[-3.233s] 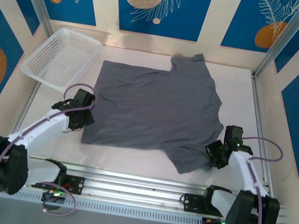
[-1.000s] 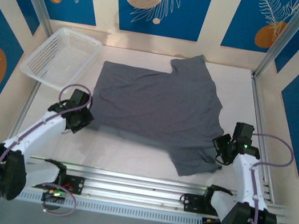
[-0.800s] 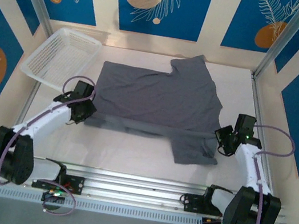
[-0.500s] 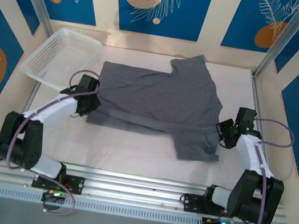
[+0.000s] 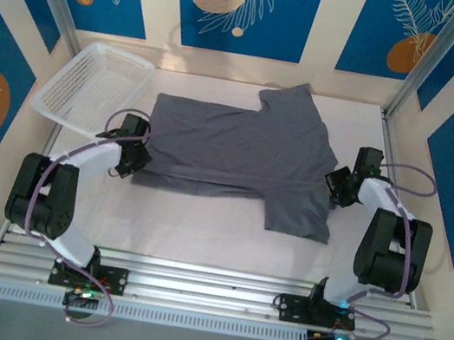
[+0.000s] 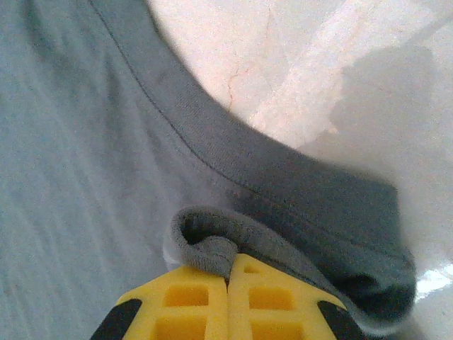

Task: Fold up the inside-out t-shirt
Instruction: Fold the T-shirt at the center of the table, then smooth out the T-shirt at the center of the table.

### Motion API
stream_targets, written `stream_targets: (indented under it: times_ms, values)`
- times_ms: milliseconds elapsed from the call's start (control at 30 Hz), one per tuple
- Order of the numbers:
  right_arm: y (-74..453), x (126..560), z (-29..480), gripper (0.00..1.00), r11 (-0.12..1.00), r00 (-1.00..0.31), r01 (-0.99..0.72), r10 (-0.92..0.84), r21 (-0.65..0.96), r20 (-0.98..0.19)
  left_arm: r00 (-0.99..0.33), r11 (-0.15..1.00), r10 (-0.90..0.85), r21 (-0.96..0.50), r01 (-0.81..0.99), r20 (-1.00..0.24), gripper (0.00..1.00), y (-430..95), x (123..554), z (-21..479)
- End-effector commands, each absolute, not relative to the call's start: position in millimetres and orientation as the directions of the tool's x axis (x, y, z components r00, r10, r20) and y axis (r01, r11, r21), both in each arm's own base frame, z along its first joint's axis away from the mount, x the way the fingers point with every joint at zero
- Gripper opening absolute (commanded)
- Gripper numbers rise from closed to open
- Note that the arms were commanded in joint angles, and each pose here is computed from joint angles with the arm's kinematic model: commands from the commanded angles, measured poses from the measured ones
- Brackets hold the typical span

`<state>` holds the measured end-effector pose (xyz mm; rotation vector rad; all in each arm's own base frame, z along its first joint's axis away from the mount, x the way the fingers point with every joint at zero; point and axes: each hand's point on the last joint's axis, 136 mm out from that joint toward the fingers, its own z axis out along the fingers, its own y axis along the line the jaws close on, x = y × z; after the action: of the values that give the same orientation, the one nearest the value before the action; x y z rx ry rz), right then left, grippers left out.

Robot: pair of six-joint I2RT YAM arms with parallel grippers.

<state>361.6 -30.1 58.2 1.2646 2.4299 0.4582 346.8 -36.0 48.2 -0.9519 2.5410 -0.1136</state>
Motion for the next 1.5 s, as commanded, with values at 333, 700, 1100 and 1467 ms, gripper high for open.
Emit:
stream_targets:
  times_ms: [333,700,1100,1467]
  values:
    - [-32.3,364.9,65.2,0.50,0.578,-0.559,0.701,0.809,0.417,-0.182,-0.688,0.786,-0.618,-0.285,-0.548,-0.381,0.45,-41.5,366.8,60.6]
    - [-23.5,230.9,46.3,0.51,0.498,-0.483,0.802,0.866,0.331,-0.131,-0.773,0.960,-0.270,-0.220,-0.171,-0.575,0.55,-98.9,338.2,137.6]
    - [0.6,232.6,24.7,0.31,0.561,-0.584,0.747,0.810,0.356,-0.049,-0.787,0.973,-0.214,-0.198,-0.119,-0.579,0.56,-110.9,327.6,130.5]
    - [73.5,321.5,107.6,0.00,0.559,-0.633,0.613,0.770,0.559,-0.077,-0.786,0.971,-0.225,-0.195,-0.136,-0.576,0.56,-106.2,321.0,125.1]
